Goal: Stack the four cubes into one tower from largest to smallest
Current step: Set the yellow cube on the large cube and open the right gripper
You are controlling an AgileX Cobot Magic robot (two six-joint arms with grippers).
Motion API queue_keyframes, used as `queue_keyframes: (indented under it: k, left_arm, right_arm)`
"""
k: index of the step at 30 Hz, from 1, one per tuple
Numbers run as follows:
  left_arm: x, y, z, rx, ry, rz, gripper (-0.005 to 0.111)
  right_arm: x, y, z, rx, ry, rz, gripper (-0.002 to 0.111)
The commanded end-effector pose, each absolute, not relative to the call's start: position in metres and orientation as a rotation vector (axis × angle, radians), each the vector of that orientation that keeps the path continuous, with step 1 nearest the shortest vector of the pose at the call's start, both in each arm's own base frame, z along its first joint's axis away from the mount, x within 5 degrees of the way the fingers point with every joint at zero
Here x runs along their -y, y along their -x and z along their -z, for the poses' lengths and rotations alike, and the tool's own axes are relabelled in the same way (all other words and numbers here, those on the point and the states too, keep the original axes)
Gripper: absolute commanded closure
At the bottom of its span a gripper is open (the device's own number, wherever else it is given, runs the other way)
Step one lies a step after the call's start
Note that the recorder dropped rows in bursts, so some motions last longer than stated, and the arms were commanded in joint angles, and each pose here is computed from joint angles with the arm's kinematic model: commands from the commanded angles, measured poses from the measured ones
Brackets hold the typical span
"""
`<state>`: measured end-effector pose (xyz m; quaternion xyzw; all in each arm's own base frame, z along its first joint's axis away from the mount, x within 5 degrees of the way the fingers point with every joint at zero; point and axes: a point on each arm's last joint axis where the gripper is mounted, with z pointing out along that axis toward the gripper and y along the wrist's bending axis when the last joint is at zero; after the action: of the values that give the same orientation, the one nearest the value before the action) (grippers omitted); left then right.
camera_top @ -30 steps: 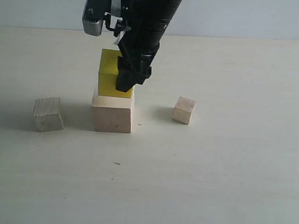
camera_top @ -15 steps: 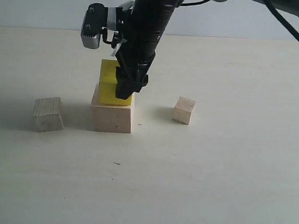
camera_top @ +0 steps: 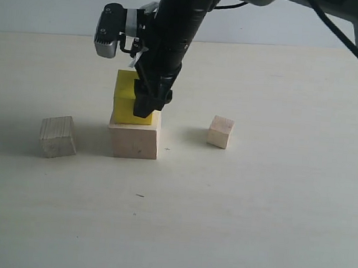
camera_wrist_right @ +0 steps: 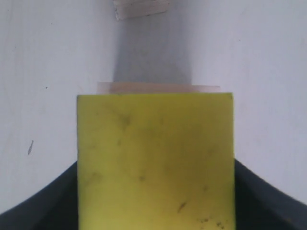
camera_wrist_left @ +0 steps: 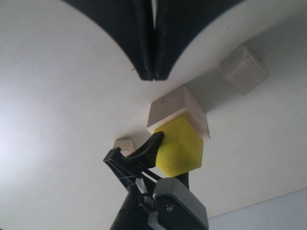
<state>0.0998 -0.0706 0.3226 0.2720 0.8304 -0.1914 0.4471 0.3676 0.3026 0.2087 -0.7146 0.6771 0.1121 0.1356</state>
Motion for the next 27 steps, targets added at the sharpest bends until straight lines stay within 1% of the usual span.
queue_keyframes:
  k: [1, 4, 7, 9, 14, 16, 18, 27]
  left_arm:
    - [0.0706, -0.1004, -0.3214, -2.054, -0.684, 0.463, 0.107]
    - [0.0706, -0.1004, -0.3214, -2.054, -0.684, 0.463, 0.107]
    - [0.0706, -0.1004, -0.3214, -2.054, -0.684, 0.463, 0.107]
    - [0.0705, -0.1004, -0.3213, -2.053, -0.687, 0.459, 0.107]
    - [0.0696, -0.1009, -0.321, -2.052, -0.696, 0.439, 0.107]
    - [0.0694, -0.1008, -0.3207, -2.054, -0.699, 0.434, 0.107]
    - [0.0694, -0.1007, -0.3206, -2.056, -0.7, 0.434, 0.107]
    - [0.0691, -0.1008, -0.3203, -2.057, -0.704, 0.428, 0.107]
  right_arm:
    - [-0.3039, -0.368, -0.2053, -1.973, 2.075, -0.335, 0.108]
    - [-0.3035, -0.368, -0.2052, -1.971, 2.081, -0.331, 0.102]
    - [-0.3034, -0.3678, -0.2052, -1.972, 2.083, -0.332, 0.09]
    - [-0.3034, -0.3678, -0.2052, -1.972, 2.083, -0.332, 0.079]
    - [-0.3051, -0.3694, -0.2058, -1.961, 2.058, -0.331, 0.046]
    - [-0.3058, -0.3708, -0.2061, -1.952, 2.043, -0.323, 0.037]
    - [-0.3061, -0.3713, -0.2063, -1.949, 2.038, -0.32, 0.034]
    - [-0.3072, -0.3707, -0.2076, -1.952, 2.023, -0.339, 0.034]
